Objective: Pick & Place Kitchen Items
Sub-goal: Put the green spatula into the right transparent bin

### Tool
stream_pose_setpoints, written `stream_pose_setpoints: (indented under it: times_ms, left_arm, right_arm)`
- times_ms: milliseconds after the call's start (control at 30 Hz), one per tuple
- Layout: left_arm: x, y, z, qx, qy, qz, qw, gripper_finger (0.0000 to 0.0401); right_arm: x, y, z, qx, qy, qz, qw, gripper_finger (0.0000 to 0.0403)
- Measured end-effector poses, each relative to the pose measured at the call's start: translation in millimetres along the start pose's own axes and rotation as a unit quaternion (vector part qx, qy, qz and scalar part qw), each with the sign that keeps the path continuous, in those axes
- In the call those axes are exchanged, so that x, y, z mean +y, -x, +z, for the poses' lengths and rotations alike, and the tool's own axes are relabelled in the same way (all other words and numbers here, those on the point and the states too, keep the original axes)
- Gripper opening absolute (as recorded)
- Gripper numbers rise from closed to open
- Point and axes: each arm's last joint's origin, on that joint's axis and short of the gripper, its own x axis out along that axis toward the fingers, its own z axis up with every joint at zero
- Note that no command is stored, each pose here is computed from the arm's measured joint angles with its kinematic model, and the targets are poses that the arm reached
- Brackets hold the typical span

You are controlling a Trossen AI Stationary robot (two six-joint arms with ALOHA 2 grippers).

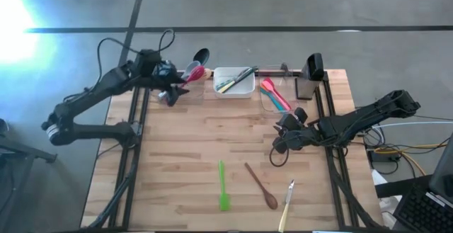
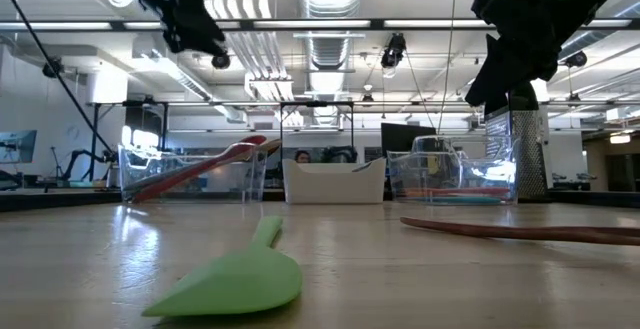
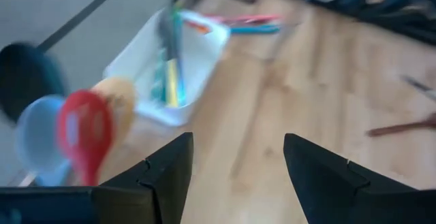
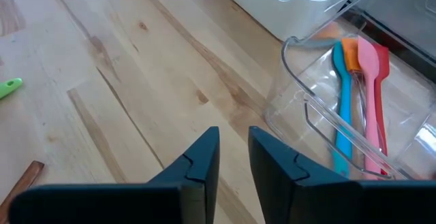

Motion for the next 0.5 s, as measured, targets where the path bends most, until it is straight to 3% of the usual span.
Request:
stream_pose_setpoints:
  times_ms: [233, 500]
  left_arm:
    - [-49.1, 15.4, -0.1, -0.026, -0.042, -0.050, 0.998, 0.0231]
    - [-103.3, 9.3, -6.3, -0.016, -0.094, -0.075, 0.993, 0.0231]
  right_arm:
    - [1.3, 1.6, 2.8, 0.000, -0.004, 0.007, 1.000, 0.0079]
    - [11.9, 16.0, 23.9, 0.022, 0.006, 0.091, 0.996, 0.0062]
